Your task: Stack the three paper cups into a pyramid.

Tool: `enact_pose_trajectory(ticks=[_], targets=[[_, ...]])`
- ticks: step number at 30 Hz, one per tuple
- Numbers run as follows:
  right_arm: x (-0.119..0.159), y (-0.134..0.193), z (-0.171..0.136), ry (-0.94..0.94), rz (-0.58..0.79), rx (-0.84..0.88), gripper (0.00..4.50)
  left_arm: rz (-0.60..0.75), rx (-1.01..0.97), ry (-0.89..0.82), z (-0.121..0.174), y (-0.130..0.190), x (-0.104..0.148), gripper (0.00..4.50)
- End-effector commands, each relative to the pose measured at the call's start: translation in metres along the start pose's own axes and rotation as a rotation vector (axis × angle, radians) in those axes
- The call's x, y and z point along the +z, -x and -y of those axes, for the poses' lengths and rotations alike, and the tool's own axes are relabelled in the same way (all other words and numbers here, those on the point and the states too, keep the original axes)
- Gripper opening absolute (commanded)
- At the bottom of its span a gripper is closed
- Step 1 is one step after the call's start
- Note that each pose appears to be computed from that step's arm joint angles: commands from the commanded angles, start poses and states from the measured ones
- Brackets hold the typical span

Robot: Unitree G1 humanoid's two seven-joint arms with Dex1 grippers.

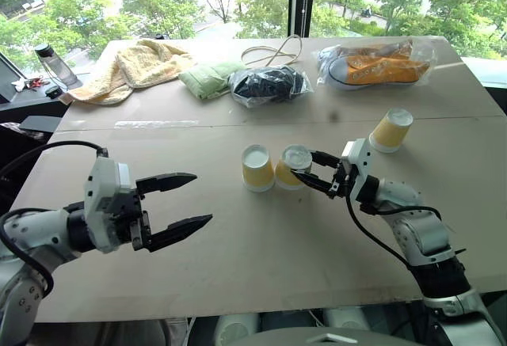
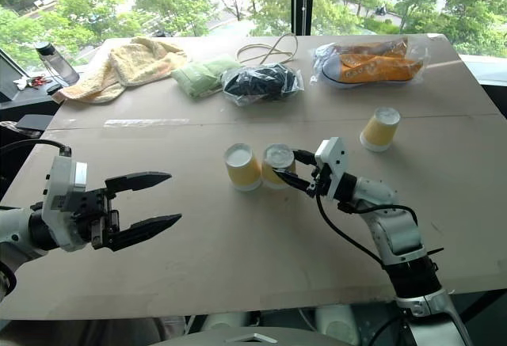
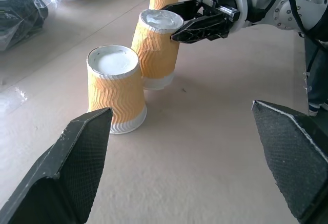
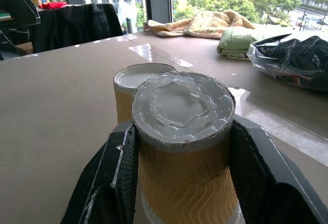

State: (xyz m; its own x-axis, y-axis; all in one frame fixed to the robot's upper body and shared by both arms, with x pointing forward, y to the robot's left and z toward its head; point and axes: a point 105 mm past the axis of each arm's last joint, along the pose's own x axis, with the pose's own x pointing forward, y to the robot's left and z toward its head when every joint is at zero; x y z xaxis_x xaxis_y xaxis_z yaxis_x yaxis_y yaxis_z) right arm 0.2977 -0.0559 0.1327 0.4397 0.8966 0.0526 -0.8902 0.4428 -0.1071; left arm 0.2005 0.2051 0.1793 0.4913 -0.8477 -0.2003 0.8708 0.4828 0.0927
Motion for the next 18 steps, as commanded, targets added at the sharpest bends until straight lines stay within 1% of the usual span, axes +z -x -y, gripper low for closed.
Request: enact_pose_trajectory(ticks=[1,9,18], targets=[[0.006,-0.001,0.001,0.021,-0.001,0.013,1.76,0.017,0.016,-0.048,-0.001,0.003,0.008,4.5],[0.002,-0.003,0.0,0.007,-0.024,0.031,1.76,0.025,0.023,-0.054,-0.003,0.002,0.007,4.5],[0.006,-0.011,0.0,0.004,-0.015,0.037,1.76,0.03,0.036,-0.058,-0.007,0.003,0.007,4.5]])
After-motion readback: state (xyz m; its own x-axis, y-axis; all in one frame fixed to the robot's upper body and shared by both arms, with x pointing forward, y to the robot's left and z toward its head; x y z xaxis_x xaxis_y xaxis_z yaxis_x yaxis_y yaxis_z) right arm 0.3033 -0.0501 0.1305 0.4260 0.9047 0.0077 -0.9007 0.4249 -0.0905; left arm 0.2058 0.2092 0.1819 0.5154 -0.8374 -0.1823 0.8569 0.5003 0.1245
